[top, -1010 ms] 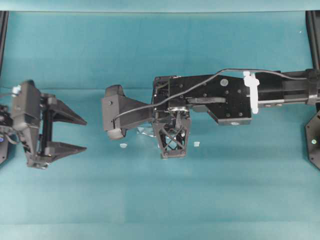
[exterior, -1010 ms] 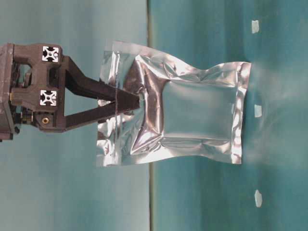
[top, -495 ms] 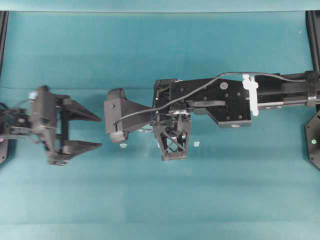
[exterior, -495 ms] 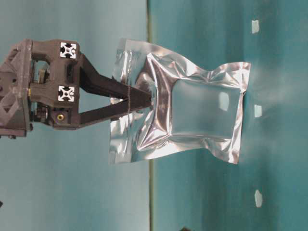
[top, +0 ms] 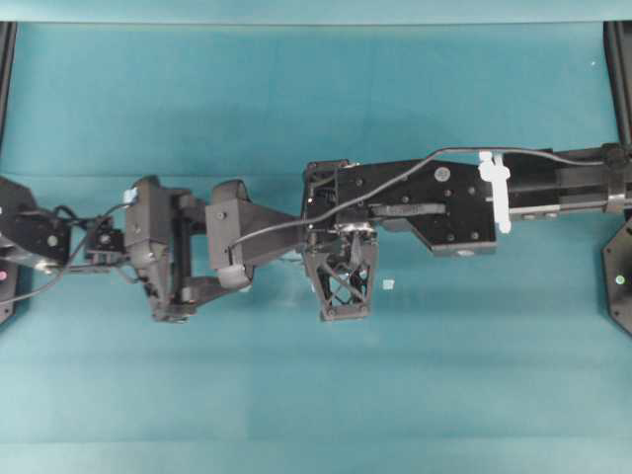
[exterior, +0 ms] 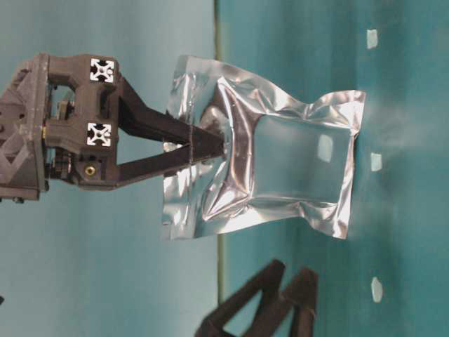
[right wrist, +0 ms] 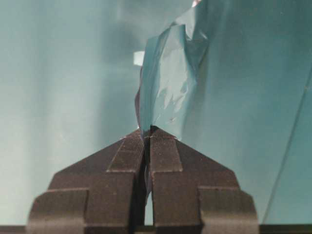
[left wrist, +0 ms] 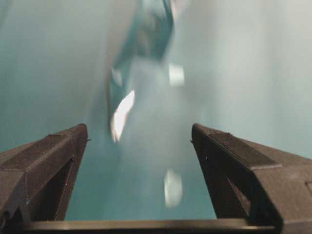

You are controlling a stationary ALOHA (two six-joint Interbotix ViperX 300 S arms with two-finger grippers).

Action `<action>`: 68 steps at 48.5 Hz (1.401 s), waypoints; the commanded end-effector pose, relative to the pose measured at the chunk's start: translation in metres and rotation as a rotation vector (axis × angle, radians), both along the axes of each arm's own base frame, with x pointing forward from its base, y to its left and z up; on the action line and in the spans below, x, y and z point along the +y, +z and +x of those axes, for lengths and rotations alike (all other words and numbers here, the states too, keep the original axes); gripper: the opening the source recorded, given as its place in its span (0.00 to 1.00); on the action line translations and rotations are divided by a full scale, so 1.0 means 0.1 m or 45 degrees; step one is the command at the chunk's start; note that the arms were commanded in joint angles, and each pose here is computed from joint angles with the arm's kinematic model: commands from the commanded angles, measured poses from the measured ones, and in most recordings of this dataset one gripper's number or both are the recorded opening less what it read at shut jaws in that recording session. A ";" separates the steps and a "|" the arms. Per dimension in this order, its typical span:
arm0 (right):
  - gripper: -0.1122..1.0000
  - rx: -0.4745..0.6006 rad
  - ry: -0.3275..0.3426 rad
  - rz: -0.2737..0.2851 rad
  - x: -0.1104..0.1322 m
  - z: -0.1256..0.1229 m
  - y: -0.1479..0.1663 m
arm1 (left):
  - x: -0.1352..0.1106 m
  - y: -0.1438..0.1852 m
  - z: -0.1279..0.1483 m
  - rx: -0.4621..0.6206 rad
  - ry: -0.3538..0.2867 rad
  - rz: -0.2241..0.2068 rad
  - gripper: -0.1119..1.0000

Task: Hand over the silver zip bag and make it stand upright.
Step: 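Move the open left gripper toward the bag's lower edge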

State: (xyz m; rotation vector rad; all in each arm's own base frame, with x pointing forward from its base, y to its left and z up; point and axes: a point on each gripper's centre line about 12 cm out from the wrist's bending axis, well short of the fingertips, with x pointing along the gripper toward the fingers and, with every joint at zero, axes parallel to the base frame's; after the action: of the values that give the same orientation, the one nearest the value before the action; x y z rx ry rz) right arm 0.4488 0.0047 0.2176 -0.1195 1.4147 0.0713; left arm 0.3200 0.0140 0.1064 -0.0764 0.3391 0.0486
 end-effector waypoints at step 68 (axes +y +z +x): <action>0.16 -0.125 0.072 -0.011 0.01 -0.02 0.41 | -0.02 -0.06 0.58 -0.075 -0.011 -0.017 0.94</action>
State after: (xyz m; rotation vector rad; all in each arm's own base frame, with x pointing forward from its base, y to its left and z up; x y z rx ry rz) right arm 0.4470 0.0047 0.2304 -0.1554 1.3875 0.0995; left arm 0.3740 0.0143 0.0984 -0.0897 0.3007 0.0436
